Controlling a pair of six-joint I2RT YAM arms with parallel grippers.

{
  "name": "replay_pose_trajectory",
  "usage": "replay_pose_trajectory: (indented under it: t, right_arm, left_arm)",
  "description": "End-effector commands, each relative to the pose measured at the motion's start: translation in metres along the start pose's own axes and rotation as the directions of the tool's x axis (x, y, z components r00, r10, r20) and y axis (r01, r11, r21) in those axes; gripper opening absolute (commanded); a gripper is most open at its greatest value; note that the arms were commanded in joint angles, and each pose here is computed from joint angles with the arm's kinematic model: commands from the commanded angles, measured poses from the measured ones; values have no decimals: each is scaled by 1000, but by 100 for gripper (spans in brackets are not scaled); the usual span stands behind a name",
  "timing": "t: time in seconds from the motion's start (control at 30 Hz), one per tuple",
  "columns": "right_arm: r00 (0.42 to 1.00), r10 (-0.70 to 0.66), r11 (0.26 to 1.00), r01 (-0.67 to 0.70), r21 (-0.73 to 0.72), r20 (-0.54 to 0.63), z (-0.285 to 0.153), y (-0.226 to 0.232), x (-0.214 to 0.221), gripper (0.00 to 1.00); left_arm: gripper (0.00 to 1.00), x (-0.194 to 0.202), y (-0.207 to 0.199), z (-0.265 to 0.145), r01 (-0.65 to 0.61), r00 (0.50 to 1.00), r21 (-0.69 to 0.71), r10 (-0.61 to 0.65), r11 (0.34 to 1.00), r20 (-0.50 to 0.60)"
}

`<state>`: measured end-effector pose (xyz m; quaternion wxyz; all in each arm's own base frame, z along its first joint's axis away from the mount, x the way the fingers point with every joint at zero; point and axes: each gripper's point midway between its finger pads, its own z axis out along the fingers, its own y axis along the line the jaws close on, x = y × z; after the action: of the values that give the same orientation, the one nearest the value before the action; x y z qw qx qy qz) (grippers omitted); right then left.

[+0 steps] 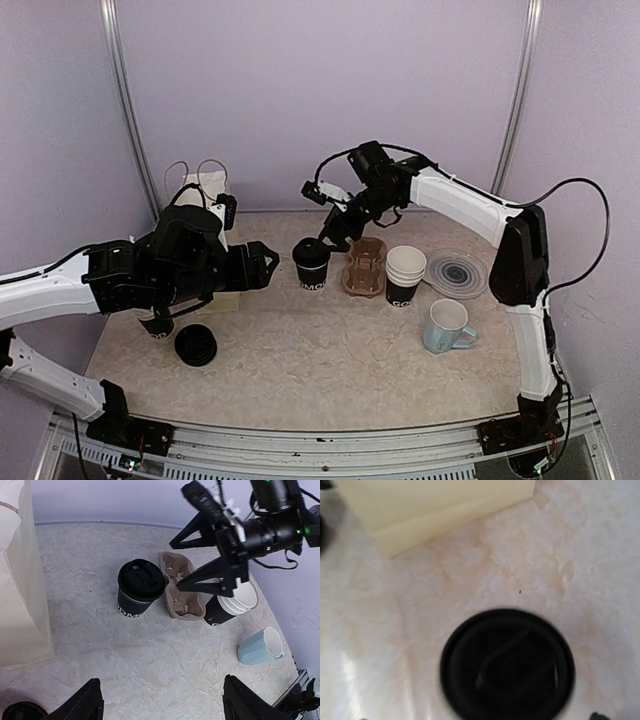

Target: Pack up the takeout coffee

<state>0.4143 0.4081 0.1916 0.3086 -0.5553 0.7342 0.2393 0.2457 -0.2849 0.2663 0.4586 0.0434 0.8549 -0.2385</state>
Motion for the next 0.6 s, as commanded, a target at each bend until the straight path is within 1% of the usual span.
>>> replay_pose_trajectory:
  t: [0.0,0.03,0.07,0.1,0.17,0.23,0.4,0.5,0.57]
  right_arm:
    - [999,-33,998,32,58,22,-77,5,-3,88]
    - [1000,-25,997,25,68,1,-84,6,7,83]
    - [999,-13,998,15,69,-37,-85,8,24,76]
    - [999,-17,996,21,84,-47,-94,9,29,72]
    - [994,9,995,2,97,-109,-98,14,56,65]
    - [987,24,993,-6,118,-158,-105,19,76,62]
    - [961,56,987,-12,162,-269,-112,26,117,61]
    - [950,61,986,-9,169,-305,-112,27,129,58]
    - [946,65,985,-10,174,-317,-111,26,132,53]
  left_arm:
    - [80,-7,-10,0,-27,1000,28,26,999,16]
    - [80,-7,-11,0,-32,999,32,32,999,17]
    - [80,-7,-12,0,-36,999,34,35,999,18]
    - [80,-7,-13,1,-39,999,37,38,999,18]
    - [80,-6,-13,2,-46,999,38,46,998,18]
    - [79,-6,-14,4,-51,999,39,51,998,17]
    - [79,-4,-18,9,-60,998,43,60,997,7]
    - [79,0,-20,13,-66,998,47,67,997,-6]
    - [79,2,-20,15,-68,998,46,68,997,-12]
